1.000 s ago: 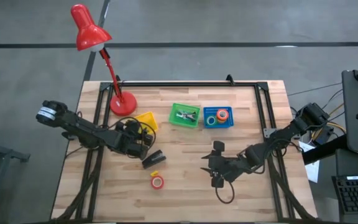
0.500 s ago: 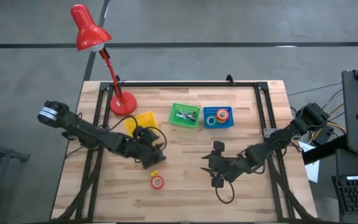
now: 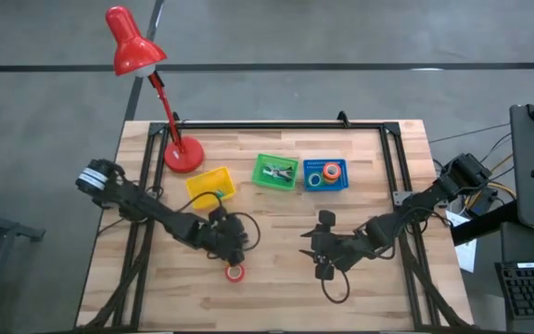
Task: Pick and place Stapler, Stapler remover, tape
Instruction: Put the big black stapler in the yellow basket
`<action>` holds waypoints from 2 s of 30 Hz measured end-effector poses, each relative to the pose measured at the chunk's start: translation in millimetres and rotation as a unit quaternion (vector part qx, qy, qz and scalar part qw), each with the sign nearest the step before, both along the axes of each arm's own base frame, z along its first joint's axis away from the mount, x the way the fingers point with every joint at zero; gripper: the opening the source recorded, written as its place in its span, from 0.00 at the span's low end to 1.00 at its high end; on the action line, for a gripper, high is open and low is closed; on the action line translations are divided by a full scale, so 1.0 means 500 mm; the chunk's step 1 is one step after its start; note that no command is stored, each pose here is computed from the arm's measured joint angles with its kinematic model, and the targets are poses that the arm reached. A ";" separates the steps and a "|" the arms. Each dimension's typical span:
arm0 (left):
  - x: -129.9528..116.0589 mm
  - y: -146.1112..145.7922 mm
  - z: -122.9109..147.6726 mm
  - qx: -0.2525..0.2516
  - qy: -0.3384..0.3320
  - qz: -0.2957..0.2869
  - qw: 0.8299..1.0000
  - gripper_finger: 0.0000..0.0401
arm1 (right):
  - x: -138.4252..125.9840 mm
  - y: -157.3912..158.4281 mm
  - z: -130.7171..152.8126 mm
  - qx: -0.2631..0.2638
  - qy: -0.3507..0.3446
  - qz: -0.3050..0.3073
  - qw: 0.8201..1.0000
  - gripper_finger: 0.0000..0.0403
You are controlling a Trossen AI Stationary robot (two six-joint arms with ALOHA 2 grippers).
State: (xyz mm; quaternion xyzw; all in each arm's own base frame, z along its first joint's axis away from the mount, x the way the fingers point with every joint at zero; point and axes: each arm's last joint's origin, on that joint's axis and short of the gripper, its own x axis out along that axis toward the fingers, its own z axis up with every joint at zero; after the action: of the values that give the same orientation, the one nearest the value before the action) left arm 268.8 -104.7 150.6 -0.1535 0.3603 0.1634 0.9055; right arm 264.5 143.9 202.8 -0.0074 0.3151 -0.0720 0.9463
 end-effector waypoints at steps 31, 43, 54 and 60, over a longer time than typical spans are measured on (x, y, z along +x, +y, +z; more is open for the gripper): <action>0.012 -0.003 0.011 0.020 0.010 -0.013 1.000 0.08 | 0.000 0.000 -0.001 0.001 -0.002 0.000 1.000 0.46; -0.011 0.025 0.140 0.154 0.019 0.026 0.988 0.09 | 0.000 0.000 -0.002 0.002 -0.004 0.000 1.000 0.44; -0.057 0.106 0.151 0.281 0.048 0.131 0.950 0.09 | 0.000 0.000 -0.002 0.004 -0.006 0.000 1.000 0.45; -0.067 0.164 0.110 0.294 0.098 0.169 0.936 0.09 | 0.000 0.000 -0.002 0.004 -0.006 0.000 1.000 0.43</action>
State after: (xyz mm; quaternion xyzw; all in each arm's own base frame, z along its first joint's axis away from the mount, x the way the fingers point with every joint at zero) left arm 235.2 -22.7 205.6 0.0777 0.3518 0.4271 0.8293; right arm 264.5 143.9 201.6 -0.0035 0.3099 -0.0709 0.9481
